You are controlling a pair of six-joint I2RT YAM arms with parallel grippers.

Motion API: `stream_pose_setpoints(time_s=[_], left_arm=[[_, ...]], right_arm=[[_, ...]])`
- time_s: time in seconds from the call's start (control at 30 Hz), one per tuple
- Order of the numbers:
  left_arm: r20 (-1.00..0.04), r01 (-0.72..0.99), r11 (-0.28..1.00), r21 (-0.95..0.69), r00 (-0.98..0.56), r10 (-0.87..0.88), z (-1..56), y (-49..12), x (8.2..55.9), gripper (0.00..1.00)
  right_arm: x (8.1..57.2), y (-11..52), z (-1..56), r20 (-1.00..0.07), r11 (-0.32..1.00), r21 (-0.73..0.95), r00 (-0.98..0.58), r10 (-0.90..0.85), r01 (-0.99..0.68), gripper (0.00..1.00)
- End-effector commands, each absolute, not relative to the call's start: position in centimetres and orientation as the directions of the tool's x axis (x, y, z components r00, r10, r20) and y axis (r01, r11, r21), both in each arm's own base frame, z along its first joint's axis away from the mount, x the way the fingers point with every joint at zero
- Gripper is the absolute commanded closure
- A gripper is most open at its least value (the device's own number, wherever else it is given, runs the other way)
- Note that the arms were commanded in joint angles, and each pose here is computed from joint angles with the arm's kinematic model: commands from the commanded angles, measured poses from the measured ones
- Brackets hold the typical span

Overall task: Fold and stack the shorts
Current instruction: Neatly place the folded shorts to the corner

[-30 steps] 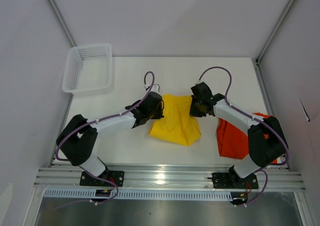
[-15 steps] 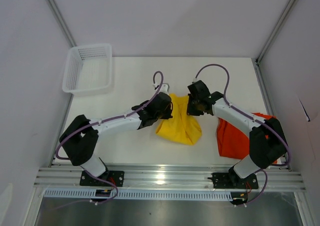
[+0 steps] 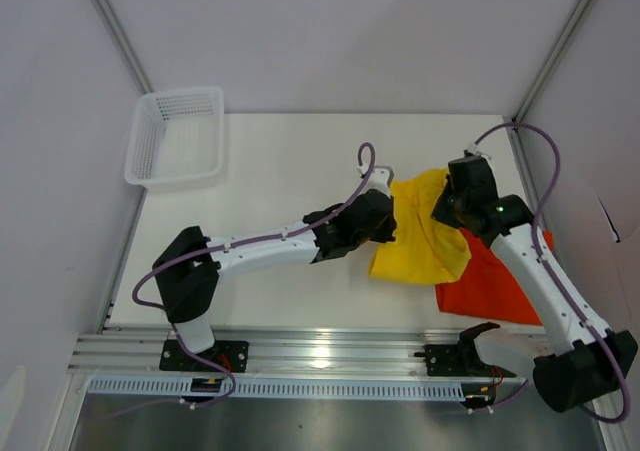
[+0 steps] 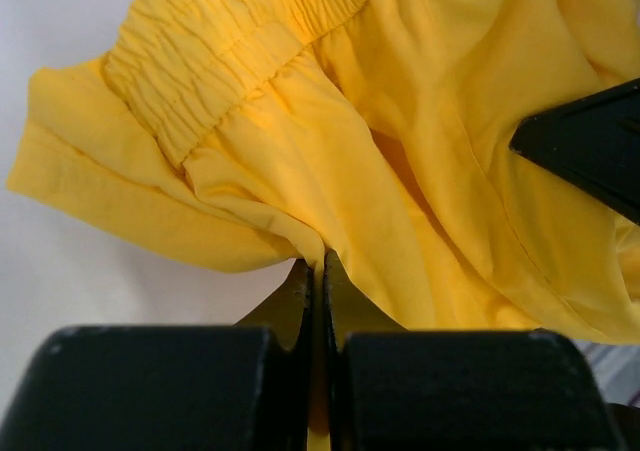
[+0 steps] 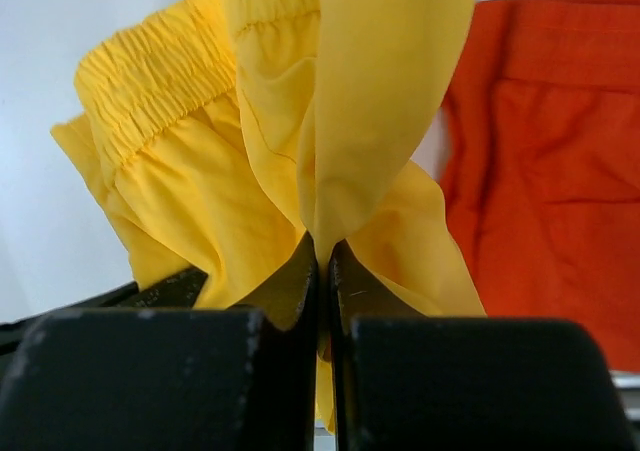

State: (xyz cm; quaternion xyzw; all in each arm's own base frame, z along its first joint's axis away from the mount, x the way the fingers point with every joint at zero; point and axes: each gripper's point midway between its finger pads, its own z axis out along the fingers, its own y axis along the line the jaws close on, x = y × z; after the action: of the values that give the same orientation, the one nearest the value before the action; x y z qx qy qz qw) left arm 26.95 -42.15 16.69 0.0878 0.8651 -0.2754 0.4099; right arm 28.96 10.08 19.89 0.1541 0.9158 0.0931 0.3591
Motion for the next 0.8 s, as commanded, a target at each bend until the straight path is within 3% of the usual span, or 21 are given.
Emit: stream_pose_setpoints(time_s=[0.0,0.27,0.57,0.77], left_arm=[[-0.762,0.433,0.760,-0.485,-0.635,-0.125,20.3,-47.3,25.0,1.00],[-0.763,0.540,0.650,-0.535,-0.639,-0.097,21.6,-55.2,21.4,1.00],[-0.768,0.601,0.572,-0.559,-0.635,-0.084,20.1,-59.6,20.5,1.00],[-0.773,0.613,0.568,-0.550,-0.631,-0.068,18.5,-61.2,20.1,1.00]], right_arm=[[26.7,5.7,21.5,-0.660,0.910,0.238,-0.631,0.407,0.339,1.00],[22.6,-2.3,21.7,-0.700,0.793,0.173,-0.494,0.516,0.584,1.00],[21.6,-6.7,20.3,-0.664,0.643,0.300,-0.330,0.671,0.704,1.00],[22.3,-8.1,18.7,-0.595,0.613,0.389,-0.320,0.737,0.688,1.00]])
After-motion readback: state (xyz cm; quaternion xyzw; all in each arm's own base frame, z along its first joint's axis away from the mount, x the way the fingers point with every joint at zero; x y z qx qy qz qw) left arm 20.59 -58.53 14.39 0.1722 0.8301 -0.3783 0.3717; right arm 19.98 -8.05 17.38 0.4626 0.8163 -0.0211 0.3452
